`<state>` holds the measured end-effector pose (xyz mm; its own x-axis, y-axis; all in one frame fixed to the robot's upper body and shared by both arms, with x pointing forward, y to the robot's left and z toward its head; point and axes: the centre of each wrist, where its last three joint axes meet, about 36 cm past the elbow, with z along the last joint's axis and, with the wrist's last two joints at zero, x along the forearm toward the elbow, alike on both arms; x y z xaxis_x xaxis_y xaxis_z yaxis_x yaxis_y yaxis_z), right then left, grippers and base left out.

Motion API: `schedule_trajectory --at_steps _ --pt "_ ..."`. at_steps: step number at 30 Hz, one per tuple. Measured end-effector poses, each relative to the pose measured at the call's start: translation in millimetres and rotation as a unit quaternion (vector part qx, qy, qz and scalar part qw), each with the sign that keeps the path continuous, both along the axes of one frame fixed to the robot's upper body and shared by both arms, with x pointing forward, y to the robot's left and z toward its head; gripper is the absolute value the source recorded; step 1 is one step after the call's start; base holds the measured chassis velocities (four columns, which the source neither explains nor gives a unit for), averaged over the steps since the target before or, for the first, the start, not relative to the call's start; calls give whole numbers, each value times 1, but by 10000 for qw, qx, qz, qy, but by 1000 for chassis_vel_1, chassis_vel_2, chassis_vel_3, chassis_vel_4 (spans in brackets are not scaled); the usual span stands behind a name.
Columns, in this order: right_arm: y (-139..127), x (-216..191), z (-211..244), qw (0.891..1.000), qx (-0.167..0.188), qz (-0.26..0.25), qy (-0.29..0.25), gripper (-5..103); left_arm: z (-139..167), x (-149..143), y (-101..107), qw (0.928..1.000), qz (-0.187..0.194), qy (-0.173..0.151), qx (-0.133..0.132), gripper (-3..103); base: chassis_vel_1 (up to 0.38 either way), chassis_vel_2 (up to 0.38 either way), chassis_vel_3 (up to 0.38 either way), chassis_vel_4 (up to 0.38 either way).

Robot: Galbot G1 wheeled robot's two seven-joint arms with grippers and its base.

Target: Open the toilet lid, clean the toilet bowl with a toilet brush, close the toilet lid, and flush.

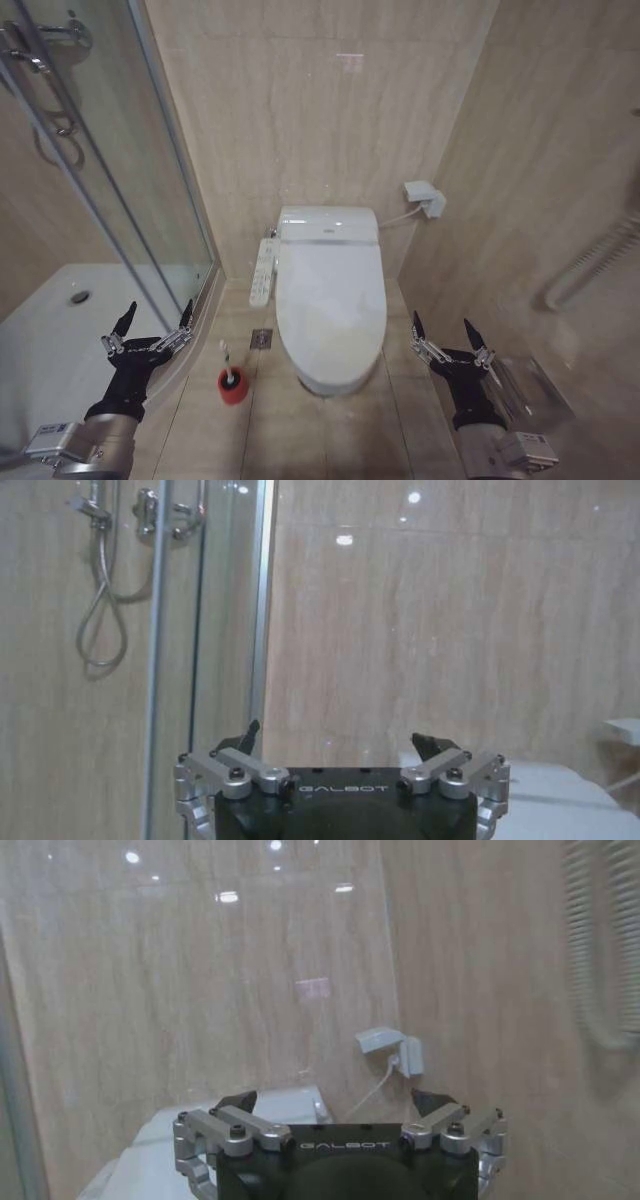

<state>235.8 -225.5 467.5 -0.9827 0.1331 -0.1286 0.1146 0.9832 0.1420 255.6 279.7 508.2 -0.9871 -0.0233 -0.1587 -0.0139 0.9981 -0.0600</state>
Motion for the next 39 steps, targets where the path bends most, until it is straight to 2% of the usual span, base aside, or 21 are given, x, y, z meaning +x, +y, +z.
schedule_trajectory --at_steps 11,30,39 --pt "0 0 0 10000 0 0 0 100 -4 4 1 10000 30 17 -4 100 246 -239 -241 243" --pt "0 0 0 10000 0 0 -1 100 -9 3 -1 9997 189 49 137 100 -19 15 16 -17" --pt "0 0 0 10000 0 0 0 100 -7 2 -1 9999 92 -103 66 100 0 0 0 0"
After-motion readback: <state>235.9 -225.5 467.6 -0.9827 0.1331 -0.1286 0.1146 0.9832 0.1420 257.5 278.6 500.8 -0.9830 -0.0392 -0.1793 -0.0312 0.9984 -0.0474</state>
